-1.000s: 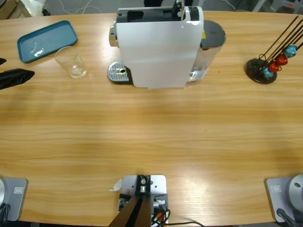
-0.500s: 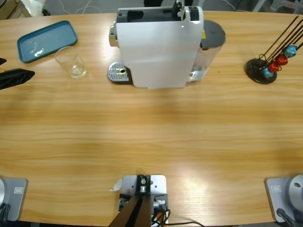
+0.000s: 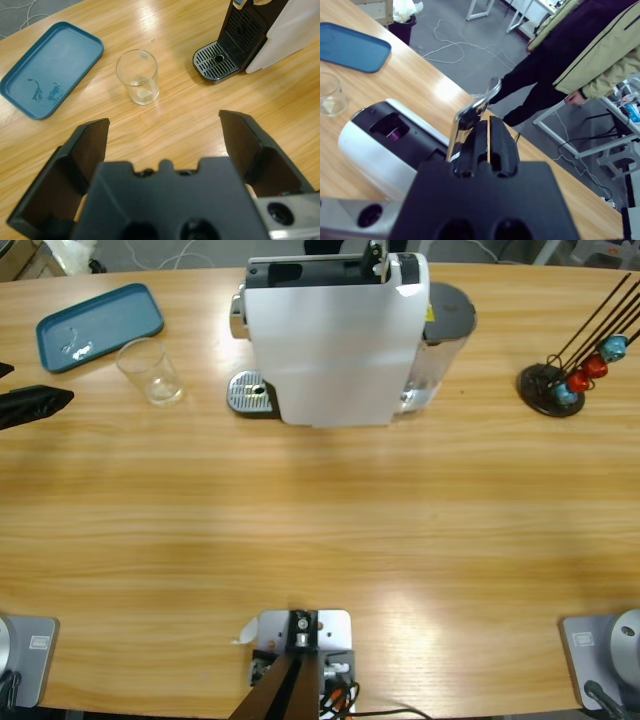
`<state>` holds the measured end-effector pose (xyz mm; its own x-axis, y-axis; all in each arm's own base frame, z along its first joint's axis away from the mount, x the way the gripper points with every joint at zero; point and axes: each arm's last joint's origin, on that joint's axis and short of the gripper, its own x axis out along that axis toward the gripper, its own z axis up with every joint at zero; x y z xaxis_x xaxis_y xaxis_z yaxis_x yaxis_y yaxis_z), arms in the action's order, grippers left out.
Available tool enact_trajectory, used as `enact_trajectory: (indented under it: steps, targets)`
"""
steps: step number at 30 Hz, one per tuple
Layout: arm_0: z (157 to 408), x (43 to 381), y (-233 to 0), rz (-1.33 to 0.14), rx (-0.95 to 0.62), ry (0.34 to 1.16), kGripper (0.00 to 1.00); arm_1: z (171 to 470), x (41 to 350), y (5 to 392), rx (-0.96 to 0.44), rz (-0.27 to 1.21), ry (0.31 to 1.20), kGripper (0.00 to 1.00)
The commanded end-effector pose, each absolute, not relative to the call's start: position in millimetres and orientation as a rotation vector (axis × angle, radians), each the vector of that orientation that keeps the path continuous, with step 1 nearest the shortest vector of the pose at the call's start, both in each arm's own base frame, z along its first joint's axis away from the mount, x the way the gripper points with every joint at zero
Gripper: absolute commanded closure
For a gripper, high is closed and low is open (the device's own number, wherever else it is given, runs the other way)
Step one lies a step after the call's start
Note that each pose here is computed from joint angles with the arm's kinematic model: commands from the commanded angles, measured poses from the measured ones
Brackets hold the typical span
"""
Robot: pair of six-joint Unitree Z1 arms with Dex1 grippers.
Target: Pour coffee
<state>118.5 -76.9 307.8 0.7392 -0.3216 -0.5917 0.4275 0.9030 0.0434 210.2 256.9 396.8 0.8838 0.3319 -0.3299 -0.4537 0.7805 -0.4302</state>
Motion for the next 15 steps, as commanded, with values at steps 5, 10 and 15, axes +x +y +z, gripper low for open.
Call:
enact_trajectory:
  steps: [5, 10, 15]
  targets:
    - [294, 122, -81, -0.409, 0.193, 0.671, 0.055, 374, 220, 296, -0.601, 0.474, 0.264, 1.0]
    - [293, 122, -81, -0.408, 0.193, 0.673, 0.055, 363, 214, 313, -0.626, 0.515, 0.273, 1.0]
    - [293, 123, -81, -0.408, 0.194, 0.675, 0.055, 351, 207, 327, -0.637, 0.552, 0.288, 1.0]
